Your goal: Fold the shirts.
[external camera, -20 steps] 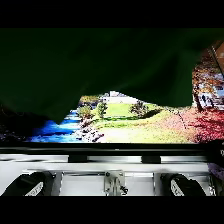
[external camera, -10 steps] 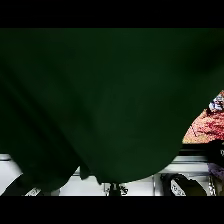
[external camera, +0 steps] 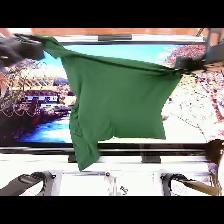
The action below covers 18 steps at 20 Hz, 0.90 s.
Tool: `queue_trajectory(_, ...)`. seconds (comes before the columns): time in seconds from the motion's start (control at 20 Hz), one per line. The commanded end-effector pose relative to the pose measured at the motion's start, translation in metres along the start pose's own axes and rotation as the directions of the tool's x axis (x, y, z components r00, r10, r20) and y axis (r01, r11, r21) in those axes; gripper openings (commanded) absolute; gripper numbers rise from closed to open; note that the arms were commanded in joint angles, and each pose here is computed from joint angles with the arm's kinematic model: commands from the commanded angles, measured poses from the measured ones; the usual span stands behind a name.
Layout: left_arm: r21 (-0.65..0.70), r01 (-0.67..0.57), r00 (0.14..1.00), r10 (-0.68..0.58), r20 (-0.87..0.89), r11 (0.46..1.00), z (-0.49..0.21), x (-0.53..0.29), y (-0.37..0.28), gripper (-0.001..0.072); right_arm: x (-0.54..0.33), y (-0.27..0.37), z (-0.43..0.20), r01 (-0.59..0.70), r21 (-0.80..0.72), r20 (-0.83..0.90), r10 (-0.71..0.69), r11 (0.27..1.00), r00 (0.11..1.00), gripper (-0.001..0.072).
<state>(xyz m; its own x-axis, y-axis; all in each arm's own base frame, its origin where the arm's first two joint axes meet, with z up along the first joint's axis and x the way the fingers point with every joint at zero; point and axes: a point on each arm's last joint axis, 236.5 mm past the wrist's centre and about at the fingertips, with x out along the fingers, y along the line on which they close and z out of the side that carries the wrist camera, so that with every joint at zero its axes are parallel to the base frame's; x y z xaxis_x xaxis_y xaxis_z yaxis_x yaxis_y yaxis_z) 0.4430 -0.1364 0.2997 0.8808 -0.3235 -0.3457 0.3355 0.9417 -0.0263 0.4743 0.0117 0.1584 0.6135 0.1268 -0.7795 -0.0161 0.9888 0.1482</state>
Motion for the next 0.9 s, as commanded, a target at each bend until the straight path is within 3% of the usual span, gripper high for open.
queue_trajectory(0.0, -0.078, -0.01, 0.989, -0.001, -0.146, 0.997, -0.059, 0.064, 0.007, 0.0036, 0.069, -0.019, 0.014, 0.022, 0.139, 0.056, -0.03, 0.99, 0.998, 0.0066)
queue_trajectory(0.35, -0.296, 0.07, 0.944, -0.159, -0.288, 0.953, -0.127, 0.123, -0.023, 0.0036, 0.114, -0.014, -0.01, -0.009, 0.213, -0.036, 0.017, 0.977, 0.999, 0.0067)
queue_trajectory(0.4, -0.311, 0.076, 0.935, -0.176, -0.307, 0.947, -0.133, 0.123, -0.027, 0.0039, 0.113, -0.009, -0.011, -0.028, 0.227, -0.043, 0.039, 0.973, 0.998, 0.0102)
queue_trajectory(0.45, -0.311, 0.076, 0.924, -0.184, -0.334, 0.947, -0.139, 0.12, -0.028, 0.007, 0.108, -0.009, -0.011, -0.035, 0.235, -0.049, 0.048, 0.971, 0.998, 0.029)
queue_trajectory(0.5, -0.307, 0.069, 0.909, -0.187, -0.374, 0.949, -0.145, 0.113, -0.025, 0.0176, 0.099, -0.011, -0.01, -0.033, 0.219, -0.067, 0.049, 0.975, 0.997, 0.0521)
queue_trajectory(0.6, -0.308, 0.041, 0.855, -0.193, -0.482, 0.951, -0.158, 0.09, -0.01, 0.0713, 0.075, -0.023, -0.013, -0.018, 0.12, -0.118, 0.032, 0.993, 0.993, 0.053)
queue_trajectory(0.75, -0.348, -0.047, 0.702, -0.217, -0.678, 0.936, -0.196, 0.038, 0.027, 0.0706, 0.031, -0.082, -0.041, 0.115, 0.056, -0.252, -0.098, 0.992, 0.963, 0.0529)
queue_trajectory(0.85, -0.391, -0.13, 0.589, -0.246, -0.77, 0.911, -0.231, 0.004, 0.05, 0.0539, 0.012, -0.114, -0.075, 0.158, 0.107, -0.378, -0.107, 0.982, 0.92, 0.0499)
